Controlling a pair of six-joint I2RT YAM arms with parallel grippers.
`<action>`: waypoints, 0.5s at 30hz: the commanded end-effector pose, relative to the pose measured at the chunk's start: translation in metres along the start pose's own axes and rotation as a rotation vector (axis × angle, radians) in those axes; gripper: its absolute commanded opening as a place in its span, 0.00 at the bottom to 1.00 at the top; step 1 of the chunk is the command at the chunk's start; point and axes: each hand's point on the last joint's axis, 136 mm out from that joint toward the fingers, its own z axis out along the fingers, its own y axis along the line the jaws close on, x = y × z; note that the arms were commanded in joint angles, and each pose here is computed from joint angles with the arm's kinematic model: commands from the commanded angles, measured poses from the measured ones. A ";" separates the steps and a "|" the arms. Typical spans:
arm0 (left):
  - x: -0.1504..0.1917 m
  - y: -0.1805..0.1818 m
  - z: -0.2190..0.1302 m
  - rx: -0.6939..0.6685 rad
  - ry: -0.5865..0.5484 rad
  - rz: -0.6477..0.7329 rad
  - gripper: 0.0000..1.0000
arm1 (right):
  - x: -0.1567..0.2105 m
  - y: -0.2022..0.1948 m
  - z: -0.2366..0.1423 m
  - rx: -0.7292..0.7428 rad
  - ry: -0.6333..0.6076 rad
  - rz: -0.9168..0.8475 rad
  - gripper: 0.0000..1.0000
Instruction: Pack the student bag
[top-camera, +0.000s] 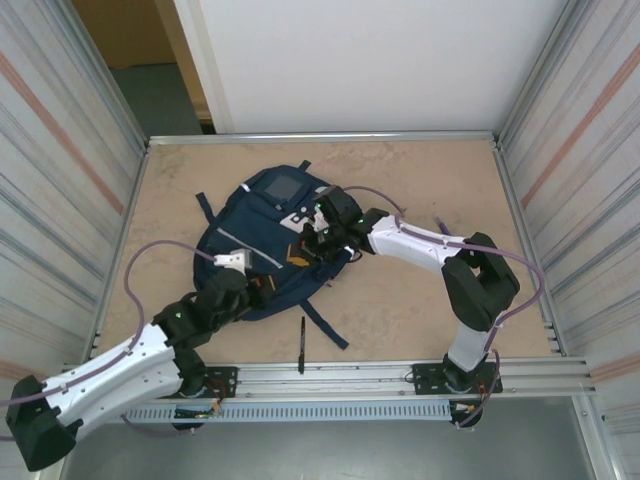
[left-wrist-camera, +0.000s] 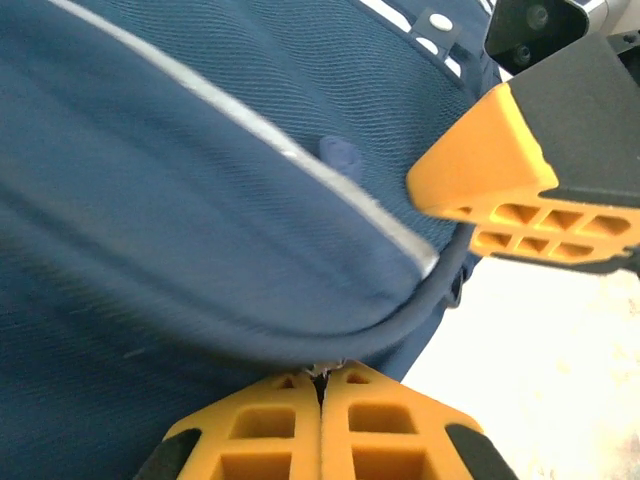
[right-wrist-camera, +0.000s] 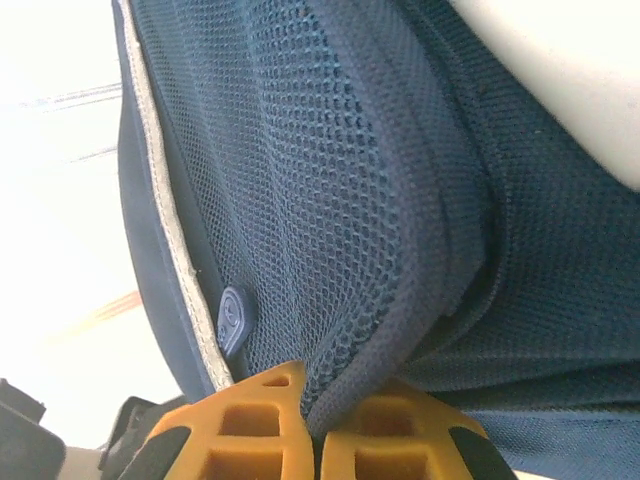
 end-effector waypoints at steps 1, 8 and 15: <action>0.015 0.035 -0.001 -0.109 0.053 0.126 0.00 | -0.012 -0.005 -0.030 0.011 0.007 -0.044 0.00; 0.022 0.016 -0.001 -0.037 0.140 0.212 0.00 | -0.037 -0.018 -0.035 -0.020 0.007 0.004 0.00; 0.019 0.003 0.014 -0.003 0.141 0.226 0.00 | -0.043 -0.025 -0.040 -0.026 0.014 0.013 0.09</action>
